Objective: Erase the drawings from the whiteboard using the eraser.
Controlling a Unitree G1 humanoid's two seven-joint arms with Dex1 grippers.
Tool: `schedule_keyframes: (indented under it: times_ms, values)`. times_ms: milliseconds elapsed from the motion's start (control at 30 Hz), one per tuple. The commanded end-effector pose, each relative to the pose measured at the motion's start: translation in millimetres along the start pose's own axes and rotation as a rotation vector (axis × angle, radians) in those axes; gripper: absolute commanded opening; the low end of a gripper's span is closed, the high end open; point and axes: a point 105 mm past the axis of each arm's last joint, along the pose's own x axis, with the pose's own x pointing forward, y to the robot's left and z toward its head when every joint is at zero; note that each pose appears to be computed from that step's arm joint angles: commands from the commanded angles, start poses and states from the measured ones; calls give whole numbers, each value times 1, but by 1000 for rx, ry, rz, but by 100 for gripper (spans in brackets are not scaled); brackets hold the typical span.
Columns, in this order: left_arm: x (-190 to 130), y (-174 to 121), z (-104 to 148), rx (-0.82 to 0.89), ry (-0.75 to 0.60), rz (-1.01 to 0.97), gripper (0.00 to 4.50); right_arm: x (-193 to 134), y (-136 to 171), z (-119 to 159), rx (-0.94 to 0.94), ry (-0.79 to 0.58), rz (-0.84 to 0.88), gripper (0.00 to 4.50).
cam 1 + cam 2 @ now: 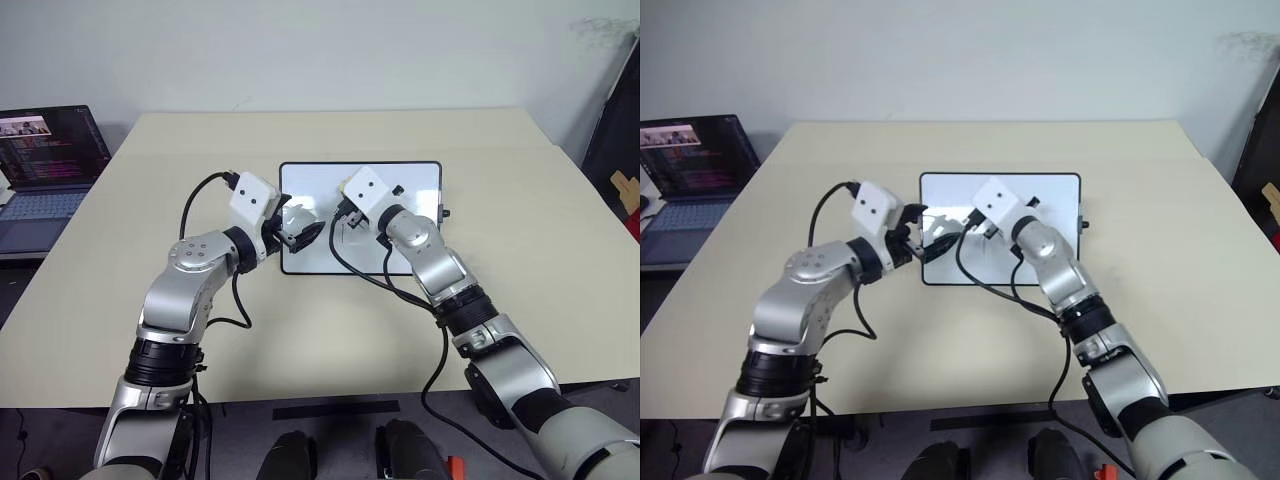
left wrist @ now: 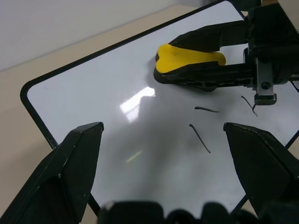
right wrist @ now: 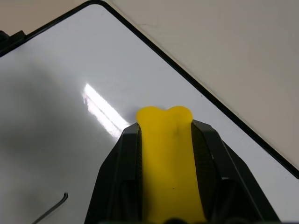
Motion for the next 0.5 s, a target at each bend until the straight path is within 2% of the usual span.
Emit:
schedule_keyframes:
  times_ms: [33,200,333,500]
  values:
    - [-1,-3,15,35,-56,-6,450,4,-1,10,-18,-24,-6,111]
    - [-1,-4,15,34,-55,-10,450,-1,-5,-8,-32,29,-8,111]
    - [-1,-5,16,35,-56,-11,450,-21,-24,-36,-7,84,-59,111]
    - [1,-5,14,30,-54,-17,450,-41,-33,-50,-2,119,-86,111]
